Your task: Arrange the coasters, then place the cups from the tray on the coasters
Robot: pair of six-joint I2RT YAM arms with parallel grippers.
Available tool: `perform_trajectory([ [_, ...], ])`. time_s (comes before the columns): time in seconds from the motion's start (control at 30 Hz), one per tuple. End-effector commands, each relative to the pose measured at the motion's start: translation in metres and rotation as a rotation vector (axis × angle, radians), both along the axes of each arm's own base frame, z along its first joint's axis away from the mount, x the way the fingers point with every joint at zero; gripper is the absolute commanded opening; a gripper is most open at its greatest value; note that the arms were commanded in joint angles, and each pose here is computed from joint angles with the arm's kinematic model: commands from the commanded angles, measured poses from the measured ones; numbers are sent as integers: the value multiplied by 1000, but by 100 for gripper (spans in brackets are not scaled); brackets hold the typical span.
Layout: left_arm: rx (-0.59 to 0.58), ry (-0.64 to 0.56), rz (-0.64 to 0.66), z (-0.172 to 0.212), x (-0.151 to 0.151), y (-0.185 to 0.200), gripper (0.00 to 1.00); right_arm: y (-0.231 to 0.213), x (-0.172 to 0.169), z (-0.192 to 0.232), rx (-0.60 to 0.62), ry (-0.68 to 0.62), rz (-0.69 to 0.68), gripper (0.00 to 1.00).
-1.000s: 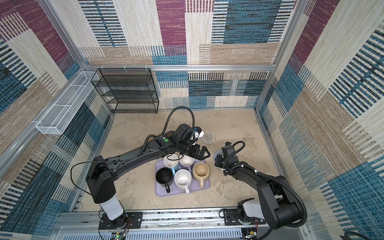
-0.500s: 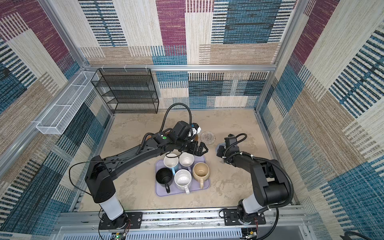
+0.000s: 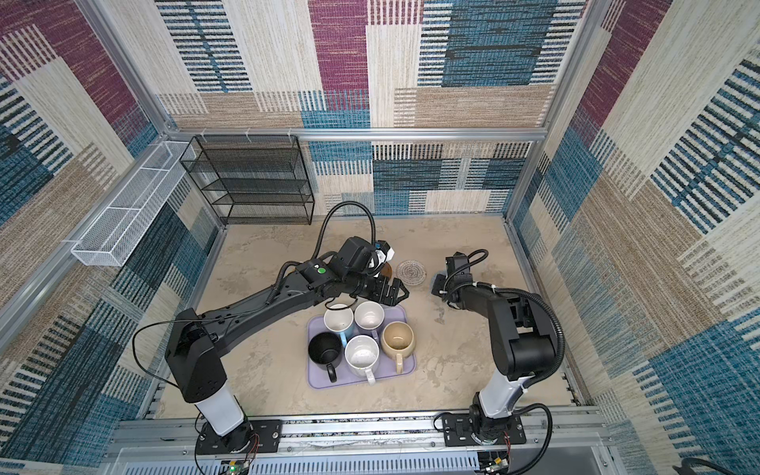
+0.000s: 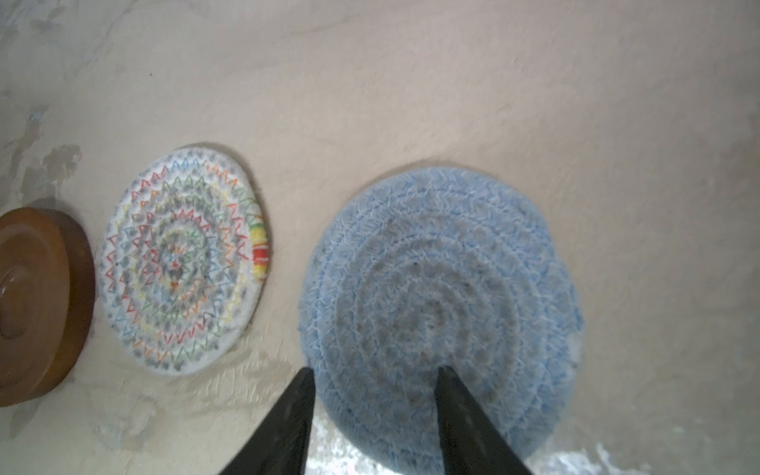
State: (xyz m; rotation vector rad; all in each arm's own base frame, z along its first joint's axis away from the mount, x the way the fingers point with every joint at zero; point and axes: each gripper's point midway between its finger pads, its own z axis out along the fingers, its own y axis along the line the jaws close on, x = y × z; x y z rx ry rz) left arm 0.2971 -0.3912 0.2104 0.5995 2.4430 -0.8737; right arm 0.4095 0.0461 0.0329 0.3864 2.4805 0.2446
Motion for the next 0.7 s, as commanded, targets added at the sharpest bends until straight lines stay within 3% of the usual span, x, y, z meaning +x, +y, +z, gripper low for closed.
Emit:
perform_trajectory([
  [0.0, 9, -26, -3, 4, 1, 5, 100, -1, -20, -23, -12, 138, 19, 51],
  [0.33, 4, -30, 27, 4, 7, 14, 100, 4, -2, -17, -9, 120, 49, 51],
  [0.67, -1, -40, 58, 9, 14, 17, 100, 8, 24, 26, -25, 15, 96, 54],
])
